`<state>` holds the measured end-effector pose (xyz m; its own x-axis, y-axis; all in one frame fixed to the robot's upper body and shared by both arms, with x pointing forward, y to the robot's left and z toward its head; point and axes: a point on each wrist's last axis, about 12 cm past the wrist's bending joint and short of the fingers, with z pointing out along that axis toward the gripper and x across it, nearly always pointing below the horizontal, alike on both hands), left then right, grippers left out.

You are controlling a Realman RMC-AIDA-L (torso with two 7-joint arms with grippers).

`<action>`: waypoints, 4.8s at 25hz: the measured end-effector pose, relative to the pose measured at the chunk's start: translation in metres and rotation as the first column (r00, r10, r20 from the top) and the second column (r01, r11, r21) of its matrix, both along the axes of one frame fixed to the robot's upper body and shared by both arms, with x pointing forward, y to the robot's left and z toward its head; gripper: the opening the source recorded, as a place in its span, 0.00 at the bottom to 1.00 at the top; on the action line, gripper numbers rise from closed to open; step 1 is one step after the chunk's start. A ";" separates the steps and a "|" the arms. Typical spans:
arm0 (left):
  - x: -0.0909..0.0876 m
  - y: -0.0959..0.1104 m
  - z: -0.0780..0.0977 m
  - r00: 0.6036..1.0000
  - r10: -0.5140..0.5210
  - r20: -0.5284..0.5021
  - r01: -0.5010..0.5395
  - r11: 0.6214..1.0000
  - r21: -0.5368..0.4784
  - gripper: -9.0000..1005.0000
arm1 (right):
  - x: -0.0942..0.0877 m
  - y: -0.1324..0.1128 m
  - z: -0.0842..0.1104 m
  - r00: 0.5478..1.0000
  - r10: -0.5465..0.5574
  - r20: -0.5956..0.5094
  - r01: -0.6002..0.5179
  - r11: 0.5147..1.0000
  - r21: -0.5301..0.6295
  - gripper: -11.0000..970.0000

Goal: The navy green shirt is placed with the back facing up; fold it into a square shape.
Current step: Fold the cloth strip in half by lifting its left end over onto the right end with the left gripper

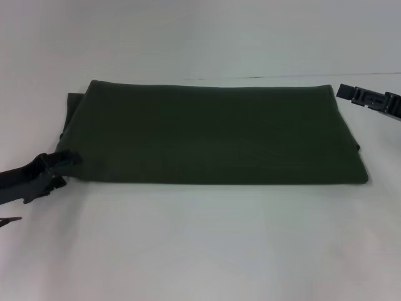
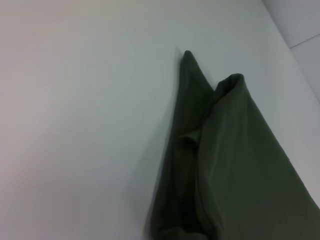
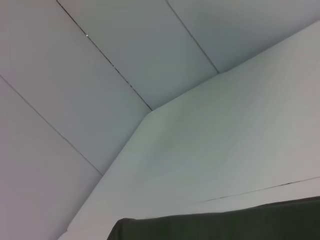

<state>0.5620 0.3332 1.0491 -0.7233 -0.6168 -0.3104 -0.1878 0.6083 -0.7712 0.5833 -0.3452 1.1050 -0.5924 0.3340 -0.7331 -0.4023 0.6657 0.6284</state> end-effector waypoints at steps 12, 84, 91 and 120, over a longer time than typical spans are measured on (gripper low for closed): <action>0.005 -0.002 0.004 0.999 0.038 -0.030 -0.039 0.998 -0.047 0.76 | 0.001 -0.002 0.002 1.000 -0.010 0.006 0.010 1.000 0.009 0.80; 0.025 -0.003 0.008 0.999 -0.007 0.040 0.002 0.993 0.115 0.70 | 0.000 -0.004 0.003 1.000 -0.022 0.011 0.022 1.000 0.016 0.80; 0.026 -0.004 0.008 0.999 -0.009 0.041 0.004 0.991 0.130 0.40 | 0.001 -0.003 0.003 1.000 -0.019 0.013 0.019 1.000 0.017 0.80; -0.036 0.048 -0.006 0.993 0.076 0.088 -0.085 0.992 0.097 0.04 | 0.004 0.034 -0.010 1.000 0.029 0.009 -0.029 0.999 0.041 0.80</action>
